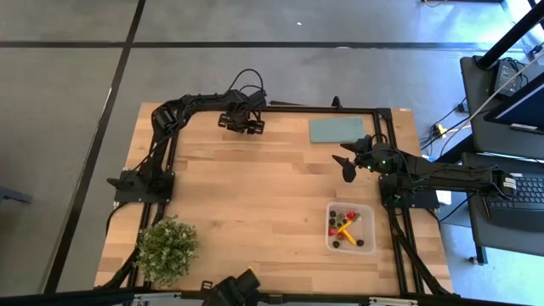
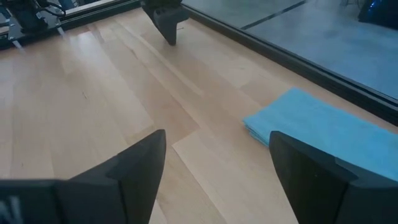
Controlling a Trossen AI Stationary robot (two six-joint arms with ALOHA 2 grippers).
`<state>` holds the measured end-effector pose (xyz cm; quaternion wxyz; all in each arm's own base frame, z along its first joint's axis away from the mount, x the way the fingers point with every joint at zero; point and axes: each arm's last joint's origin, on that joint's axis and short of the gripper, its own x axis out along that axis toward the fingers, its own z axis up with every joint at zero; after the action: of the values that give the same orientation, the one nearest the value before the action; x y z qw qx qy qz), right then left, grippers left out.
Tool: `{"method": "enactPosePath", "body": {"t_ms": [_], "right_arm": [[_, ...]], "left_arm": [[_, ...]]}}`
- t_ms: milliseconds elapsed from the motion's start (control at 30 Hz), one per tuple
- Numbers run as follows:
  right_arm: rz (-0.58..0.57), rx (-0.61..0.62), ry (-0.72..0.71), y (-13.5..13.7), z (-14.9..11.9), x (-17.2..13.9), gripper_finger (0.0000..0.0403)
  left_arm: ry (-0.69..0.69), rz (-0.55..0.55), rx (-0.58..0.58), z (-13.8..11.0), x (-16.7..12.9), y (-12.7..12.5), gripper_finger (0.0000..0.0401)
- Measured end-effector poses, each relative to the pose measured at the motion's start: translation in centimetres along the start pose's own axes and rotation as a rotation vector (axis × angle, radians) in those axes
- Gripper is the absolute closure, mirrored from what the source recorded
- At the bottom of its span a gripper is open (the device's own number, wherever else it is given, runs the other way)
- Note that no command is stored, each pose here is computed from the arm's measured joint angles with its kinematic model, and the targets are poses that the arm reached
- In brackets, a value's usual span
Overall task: Pick and placing Produce into tupperware
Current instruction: Put the black cherry into the container
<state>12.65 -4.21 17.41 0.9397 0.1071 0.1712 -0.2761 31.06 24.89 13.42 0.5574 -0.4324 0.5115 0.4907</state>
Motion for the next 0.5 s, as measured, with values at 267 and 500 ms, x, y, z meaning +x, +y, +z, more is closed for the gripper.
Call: {"method": "enactPosePath", "body": {"t_ms": [267, 500], "right_arm": [[0.0, -0.002, 0.0, 0.0, 0.0, 0.0, 0.0116], [0.0, 0.0, 0.0, 0.0, 0.0, 0.0, 0.0116]], "left_arm": [[0.0, -0.001, 0.001, 0.0, 0.07, -0.01, 0.0221], [0.001, -0.006, 0.007, -0.02, 0.07, -0.08, 0.0286]]}}
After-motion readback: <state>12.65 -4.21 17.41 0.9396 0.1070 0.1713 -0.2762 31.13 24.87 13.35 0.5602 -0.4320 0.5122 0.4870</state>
